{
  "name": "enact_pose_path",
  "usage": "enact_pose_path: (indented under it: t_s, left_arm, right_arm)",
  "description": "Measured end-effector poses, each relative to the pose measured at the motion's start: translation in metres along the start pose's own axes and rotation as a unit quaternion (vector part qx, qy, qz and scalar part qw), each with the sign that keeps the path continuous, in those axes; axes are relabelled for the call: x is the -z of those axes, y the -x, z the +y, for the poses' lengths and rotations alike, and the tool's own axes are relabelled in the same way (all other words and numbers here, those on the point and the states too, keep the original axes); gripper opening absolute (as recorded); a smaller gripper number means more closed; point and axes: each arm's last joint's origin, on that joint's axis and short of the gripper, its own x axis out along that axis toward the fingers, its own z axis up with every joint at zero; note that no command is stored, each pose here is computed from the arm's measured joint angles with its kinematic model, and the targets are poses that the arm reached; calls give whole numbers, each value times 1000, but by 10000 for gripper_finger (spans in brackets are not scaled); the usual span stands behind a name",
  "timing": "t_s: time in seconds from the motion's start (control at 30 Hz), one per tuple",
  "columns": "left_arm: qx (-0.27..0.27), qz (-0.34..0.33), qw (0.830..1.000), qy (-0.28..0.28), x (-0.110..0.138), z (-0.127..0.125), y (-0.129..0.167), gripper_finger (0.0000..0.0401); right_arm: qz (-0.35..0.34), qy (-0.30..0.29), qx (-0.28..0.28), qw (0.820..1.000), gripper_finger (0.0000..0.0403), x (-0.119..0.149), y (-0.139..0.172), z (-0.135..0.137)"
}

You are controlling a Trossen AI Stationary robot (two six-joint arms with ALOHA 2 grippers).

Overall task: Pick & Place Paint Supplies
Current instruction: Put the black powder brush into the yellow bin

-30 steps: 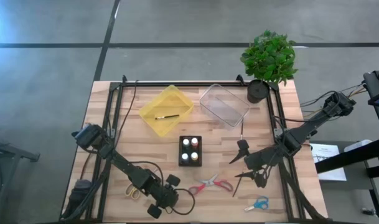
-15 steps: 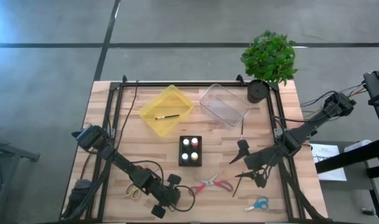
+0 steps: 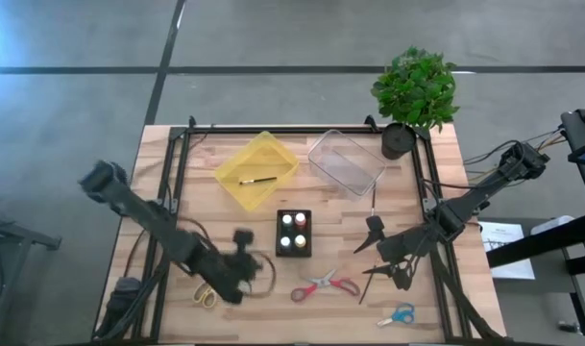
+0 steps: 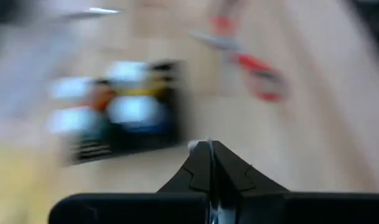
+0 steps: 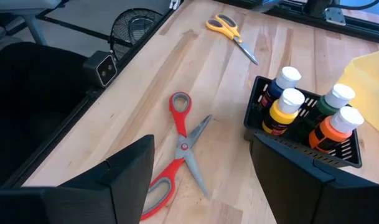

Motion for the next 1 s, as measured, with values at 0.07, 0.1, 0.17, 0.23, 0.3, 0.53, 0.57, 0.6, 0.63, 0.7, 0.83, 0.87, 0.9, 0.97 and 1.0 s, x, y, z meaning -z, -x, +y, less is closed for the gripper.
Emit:
enact_pose_path:
  t_s: [0.07, 0.1, 0.17, 0.23, 0.3, 0.53, 0.57, 0.6, 0.63, 0.7, 0.83, 0.87, 0.9, 0.97, 1.0]
  left_arm:
    - [-62, -13, 998, 11, 0, 25, 15, 2]
    - [-93, -20, 995, 19, 1, 38, 19, 2]
    - [-147, -37, 987, 44, 2, 68, 26, 2]
    - [-183, -51, 979, 79, 3, 100, 28, 2]
    - [-206, -57, 971, 107, 10, 133, 23, 2]
    - [-204, -92, 950, 219, 57, 241, -4, 2]
    - [-201, -93, 947, 234, 66, 252, -8, 2]
    - [-199, -96, 944, 246, 74, 262, -10, 2]
    - [-202, -102, 940, 256, 81, 271, -11, 2]
    - [-212, -92, 935, 269, 93, 283, -14, 2]
    - [-215, -51, 934, 282, 112, 293, -27, 2]
    - [-213, -50, 934, 283, 114, 294, -30, 3]
    - [-208, -45, 935, 284, 115, 295, -34, 6]
    - [-199, -39, 937, 285, 116, 296, -41, 13]
    - [-197, -39, 937, 284, 117, 296, -44, 16]
  right_arm:
    - [0, 0, 0, 1000, 263, 0, 0, 0]
    - [0, 0, 0, 1000, 263, 0, 0, 0]
    - [0, 0, 0, 1000, 263, 0, 0, 0]
    - [0, 0, 0, 1000, 263, 0, 0, 0]
    - [0, 0, 0, 1000, 263, 0, 0, 0]
    - [1, -2, 5, 1000, 263, 0, 0, 0]
    - [2, -2, 5, 1000, 263, 1, 0, 0]
    - [2, -2, 6, 1000, 263, 1, 0, 0]
    - [2, -2, 7, 1000, 263, 1, 0, -1]
    - [3, -1, 9, 1000, 263, 1, 0, -1]
    - [5, 3, 11, 1000, 263, 1, 0, -1]
    - [5, 4, 11, 1000, 263, 1, 0, -1]
    - [5, 5, 11, 1000, 263, 1, 0, -1]
    - [5, 5, 11, 1000, 263, 1, 0, -1]
    - [5, 5, 11, 1000, 263, 1, 0, -1]
